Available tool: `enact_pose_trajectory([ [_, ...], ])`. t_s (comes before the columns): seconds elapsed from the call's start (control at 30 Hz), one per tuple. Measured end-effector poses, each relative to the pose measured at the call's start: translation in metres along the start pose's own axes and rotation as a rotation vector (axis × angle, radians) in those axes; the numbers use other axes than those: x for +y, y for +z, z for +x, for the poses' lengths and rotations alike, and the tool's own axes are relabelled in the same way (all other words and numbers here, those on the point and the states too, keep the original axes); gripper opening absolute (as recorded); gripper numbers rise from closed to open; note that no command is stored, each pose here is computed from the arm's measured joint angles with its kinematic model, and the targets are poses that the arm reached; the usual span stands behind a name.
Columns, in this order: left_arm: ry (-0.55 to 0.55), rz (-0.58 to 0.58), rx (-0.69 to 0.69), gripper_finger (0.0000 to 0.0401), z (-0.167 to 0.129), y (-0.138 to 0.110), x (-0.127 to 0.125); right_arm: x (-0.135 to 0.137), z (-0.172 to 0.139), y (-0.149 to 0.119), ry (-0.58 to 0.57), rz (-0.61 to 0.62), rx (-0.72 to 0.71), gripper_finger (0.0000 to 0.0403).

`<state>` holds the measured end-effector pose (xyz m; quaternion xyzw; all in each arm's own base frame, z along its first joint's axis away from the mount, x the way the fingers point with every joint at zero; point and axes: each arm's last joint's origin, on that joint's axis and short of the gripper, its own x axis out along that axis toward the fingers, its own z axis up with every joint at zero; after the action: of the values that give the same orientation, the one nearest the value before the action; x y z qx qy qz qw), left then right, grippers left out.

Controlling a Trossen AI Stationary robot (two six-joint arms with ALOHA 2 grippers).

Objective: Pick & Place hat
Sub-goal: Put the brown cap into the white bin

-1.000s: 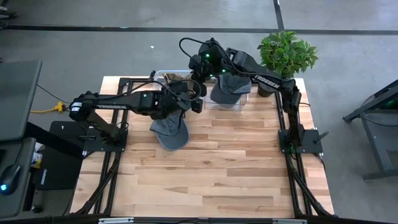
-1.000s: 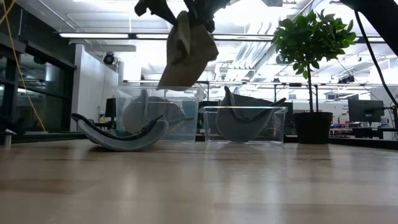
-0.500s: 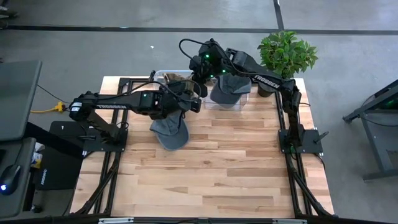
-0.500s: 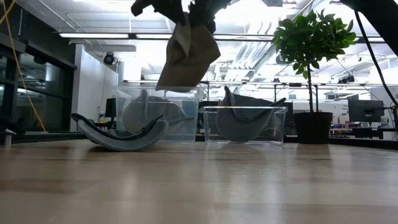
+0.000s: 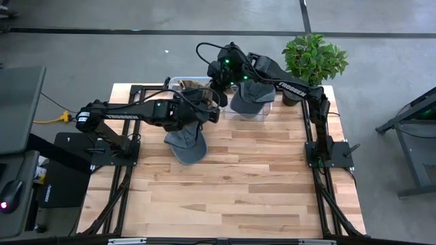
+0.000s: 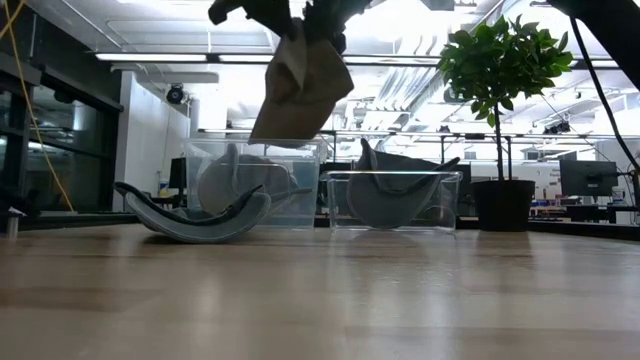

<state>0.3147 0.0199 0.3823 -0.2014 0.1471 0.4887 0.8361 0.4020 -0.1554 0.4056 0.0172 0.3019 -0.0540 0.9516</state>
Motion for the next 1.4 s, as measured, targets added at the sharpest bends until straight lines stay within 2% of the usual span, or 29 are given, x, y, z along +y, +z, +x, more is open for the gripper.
enact_pose_trajectory([
  [0.33,0.182,0.053,-0.037,0.0000,-0.002,-0.007,0.016,0.001,0.000,-0.002,0.025,0.002,0.014,0.0000],
  [0.77,0.181,0.045,-0.048,0.0000,-0.001,-0.006,0.015,0.001,0.000,-0.001,0.016,0.003,0.007,0.0010],
  [0.9,0.181,0.039,-0.048,0.0000,-0.001,-0.006,0.015,0.001,0.000,-0.001,0.013,0.003,0.007,0.0050],
  [1.03,0.181,0.039,-0.049,0.0000,-0.001,-0.006,0.015,0.001,-0.004,0.000,0.012,0.002,0.005,0.0111],
  [1.27,0.194,0.021,-0.091,0.0000,-0.008,0.003,0.019,0.007,-0.044,0.010,-0.019,-0.050,-0.057,0.0214],
  [1.4,0.188,0.005,-0.129,0.0000,-0.020,0.023,0.018,0.011,-0.073,0.015,-0.069,-0.075,-0.091,0.0239],
])
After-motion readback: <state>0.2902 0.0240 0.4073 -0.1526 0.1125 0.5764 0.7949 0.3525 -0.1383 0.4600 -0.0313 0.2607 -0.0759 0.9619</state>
